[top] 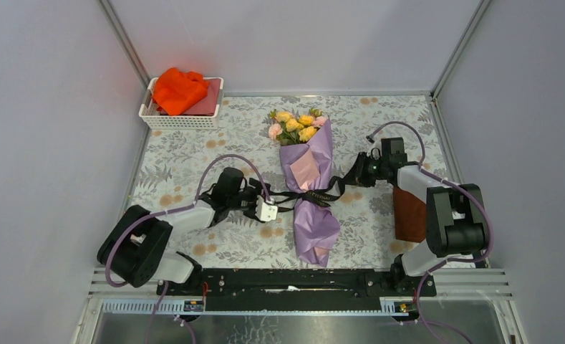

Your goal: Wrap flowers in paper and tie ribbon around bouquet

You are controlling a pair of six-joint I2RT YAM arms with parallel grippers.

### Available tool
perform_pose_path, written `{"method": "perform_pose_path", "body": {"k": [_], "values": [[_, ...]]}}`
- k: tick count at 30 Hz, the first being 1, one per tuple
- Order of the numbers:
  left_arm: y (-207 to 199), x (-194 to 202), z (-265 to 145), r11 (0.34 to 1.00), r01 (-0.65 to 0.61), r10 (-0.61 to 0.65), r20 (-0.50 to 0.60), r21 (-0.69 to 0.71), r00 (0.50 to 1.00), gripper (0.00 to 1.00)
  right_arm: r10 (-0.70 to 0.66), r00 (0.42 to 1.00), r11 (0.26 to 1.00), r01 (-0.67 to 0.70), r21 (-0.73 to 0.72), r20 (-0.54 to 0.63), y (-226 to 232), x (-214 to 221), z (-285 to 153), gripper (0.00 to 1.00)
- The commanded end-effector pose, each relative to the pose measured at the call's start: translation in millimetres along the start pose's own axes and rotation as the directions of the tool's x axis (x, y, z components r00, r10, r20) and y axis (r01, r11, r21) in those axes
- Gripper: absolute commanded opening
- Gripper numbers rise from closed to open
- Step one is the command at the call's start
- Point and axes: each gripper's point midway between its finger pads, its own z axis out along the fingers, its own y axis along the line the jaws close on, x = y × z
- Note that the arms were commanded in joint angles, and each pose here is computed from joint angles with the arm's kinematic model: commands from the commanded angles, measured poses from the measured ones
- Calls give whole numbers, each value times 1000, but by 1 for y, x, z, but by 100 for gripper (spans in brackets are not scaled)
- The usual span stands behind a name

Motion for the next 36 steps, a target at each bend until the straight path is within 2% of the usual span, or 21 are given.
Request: {"method": "perform_pose_path", "body": {"k": [1,5,8,12,16,18,19,20,22,23,25,26,29,32,36], "values": [[-6,6,-12,999,49,-49,-52,-6,997,79,-52,998,998,51,49,28,7,-12,-19,26],[6,-9,-21,987,155,-157,-22,-51,987,80,-112,988,969,86,230,105,-6,-34,-44,41],[10,-20,-27,956,286,-286,1,-64,958,77,-158,970,955,101,280,186,-2,-49,-63,43],[-14,-20,-32,932,362,-361,-32,8,932,59,-166,973,977,140,162,161,21,-40,-54,42],[-11,-30,-36,913,409,-409,-4,6,913,59,-272,961,962,269,52,48,50,-15,-33,41],[10,-39,-39,861,504,-502,43,-70,864,64,-313,948,949,314,-2,58,66,-15,-33,41],[28,-39,-41,799,583,-579,73,-150,812,67,-325,942,945,327,-11,89,72,-20,-36,41],[48,-29,-48,702,657,-660,94,-276,745,72,-339,932,940,341,7,130,74,-27,-41,42],[79,-10,-67,468,744,-770,192,-477,608,83,-365,901,931,346,118,235,67,-48,-54,49],[89,-1,-78,371,756,-790,243,-539,562,87,-381,875,922,335,196,299,61,-61,-65,53],[101,15,-102,216,759,-805,329,-614,494,93,-406,812,899,272,343,420,42,-81,-91,65],[102,25,-114,127,769,-812,379,-626,443,95,-421,776,884,235,403,470,32,-88,-105,70],[94,58,-149,-88,774,-803,504,-627,317,99,-484,621,821,76,566,617,4,-107,-158,85],[73,88,-180,-232,733,-764,586,-640,270,99,-518,530,771,-49,634,671,-23,-99,-182,98],[51,117,-225,-399,637,-686,676,-659,270,99,-424,449,785,-250,566,787,-49,-87,-192,100]]}}
